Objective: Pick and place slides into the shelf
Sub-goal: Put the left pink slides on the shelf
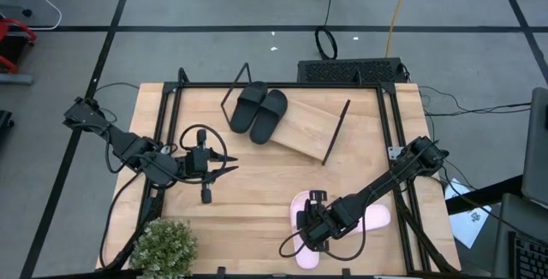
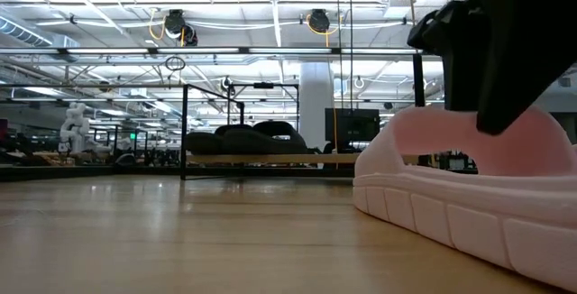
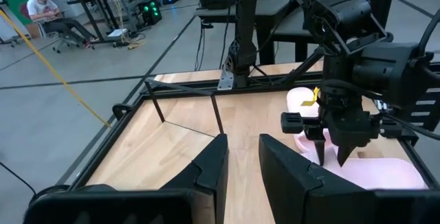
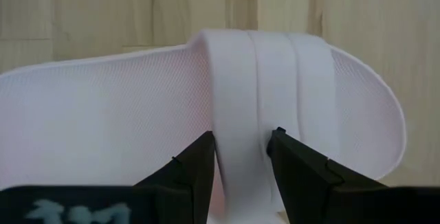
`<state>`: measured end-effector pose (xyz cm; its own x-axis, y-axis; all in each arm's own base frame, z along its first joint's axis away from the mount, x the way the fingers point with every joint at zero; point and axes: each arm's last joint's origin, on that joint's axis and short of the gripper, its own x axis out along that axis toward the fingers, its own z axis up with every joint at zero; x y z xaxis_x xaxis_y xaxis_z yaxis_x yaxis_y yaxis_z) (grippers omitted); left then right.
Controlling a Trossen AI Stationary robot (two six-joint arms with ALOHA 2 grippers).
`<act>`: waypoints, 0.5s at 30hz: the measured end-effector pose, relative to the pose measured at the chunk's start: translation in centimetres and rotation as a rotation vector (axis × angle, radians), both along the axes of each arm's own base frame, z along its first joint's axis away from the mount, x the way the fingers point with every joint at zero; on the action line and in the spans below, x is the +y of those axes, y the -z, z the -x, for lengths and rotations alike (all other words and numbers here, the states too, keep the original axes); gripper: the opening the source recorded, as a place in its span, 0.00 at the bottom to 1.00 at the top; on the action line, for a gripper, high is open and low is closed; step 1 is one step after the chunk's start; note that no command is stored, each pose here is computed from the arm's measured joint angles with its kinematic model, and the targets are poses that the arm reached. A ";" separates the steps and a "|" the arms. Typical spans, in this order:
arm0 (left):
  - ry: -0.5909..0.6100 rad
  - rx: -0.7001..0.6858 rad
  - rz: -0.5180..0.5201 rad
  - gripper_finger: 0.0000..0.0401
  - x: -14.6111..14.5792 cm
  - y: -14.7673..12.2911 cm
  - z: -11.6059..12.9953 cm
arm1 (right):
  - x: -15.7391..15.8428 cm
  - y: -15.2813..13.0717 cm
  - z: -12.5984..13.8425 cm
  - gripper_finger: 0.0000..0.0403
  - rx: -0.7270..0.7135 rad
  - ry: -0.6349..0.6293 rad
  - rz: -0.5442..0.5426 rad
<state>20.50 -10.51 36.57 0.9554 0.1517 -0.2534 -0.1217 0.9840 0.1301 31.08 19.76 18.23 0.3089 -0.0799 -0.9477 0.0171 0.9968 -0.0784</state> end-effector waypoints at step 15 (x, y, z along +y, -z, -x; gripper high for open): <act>0.000 0.000 0.000 0.21 0.0 0.0 0.0 | -0.6 0.4 0.1 0.32 -0.069 0.035 0.143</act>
<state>20.50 -10.51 36.57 0.9554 0.1517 -0.2534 -0.1217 0.9840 0.1301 31.03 19.16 17.86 0.3671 -0.2244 -0.9027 0.0616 0.9742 -0.2171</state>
